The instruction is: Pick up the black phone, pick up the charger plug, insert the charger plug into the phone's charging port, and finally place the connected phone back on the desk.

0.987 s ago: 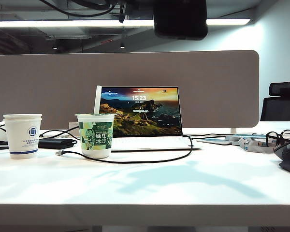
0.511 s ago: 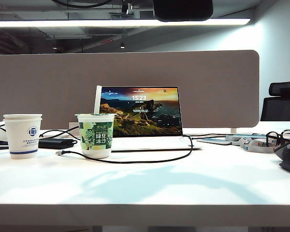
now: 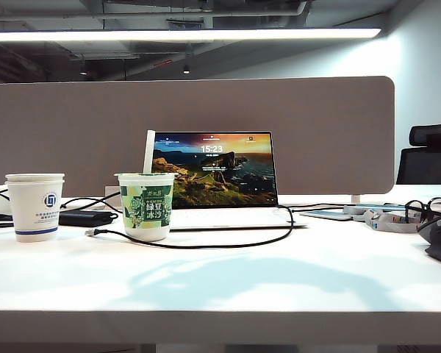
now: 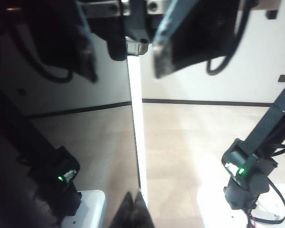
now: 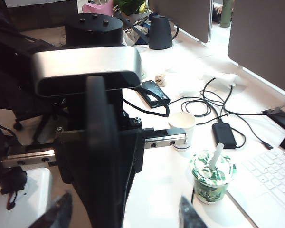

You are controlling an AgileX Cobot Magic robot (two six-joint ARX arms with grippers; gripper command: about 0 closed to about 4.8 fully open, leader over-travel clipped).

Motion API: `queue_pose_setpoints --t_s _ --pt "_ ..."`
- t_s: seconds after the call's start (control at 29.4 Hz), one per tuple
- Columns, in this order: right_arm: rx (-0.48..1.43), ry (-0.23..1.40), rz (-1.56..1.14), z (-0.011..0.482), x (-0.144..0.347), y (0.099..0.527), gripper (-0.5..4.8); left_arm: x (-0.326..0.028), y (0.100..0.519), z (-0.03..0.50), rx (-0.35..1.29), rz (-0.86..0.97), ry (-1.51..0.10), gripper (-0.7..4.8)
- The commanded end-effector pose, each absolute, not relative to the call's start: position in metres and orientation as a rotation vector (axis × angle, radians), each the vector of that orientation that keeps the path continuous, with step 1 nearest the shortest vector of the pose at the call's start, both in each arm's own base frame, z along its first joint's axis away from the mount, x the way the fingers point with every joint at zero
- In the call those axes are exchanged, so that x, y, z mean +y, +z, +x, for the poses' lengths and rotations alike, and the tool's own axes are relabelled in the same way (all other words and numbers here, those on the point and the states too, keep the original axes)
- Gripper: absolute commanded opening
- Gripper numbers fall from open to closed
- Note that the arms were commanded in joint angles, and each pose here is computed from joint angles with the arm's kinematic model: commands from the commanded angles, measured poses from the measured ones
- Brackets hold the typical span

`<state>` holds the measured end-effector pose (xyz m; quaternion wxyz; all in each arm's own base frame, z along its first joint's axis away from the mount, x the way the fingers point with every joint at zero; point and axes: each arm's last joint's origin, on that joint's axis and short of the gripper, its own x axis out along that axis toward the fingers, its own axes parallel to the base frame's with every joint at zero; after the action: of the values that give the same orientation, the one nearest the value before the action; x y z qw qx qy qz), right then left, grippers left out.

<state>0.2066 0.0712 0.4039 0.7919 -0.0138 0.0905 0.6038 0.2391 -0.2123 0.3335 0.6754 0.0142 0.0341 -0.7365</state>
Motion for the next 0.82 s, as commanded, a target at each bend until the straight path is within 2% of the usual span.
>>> queue_pose_setpoints --t_s 0.03,0.31,0.71,0.82 --pt "0.169 1.345 -0.024 0.205 0.075 0.408 2.85 -0.215 0.342 0.233 0.015 0.044 -1.691 -0.06" --pt "0.206 1.343 0.017 0.204 0.076 0.408 2.85 -0.217 0.340 0.232 0.032 0.042 -1.686 -0.06" --pt "0.244 1.441 0.018 0.207 0.100 0.400 2.83 -0.220 0.340 0.228 0.034 0.038 -1.750 -0.06" --pt "0.252 1.445 0.021 0.207 0.101 0.399 2.25 -0.220 0.341 0.228 0.032 0.038 -1.749 -0.06"
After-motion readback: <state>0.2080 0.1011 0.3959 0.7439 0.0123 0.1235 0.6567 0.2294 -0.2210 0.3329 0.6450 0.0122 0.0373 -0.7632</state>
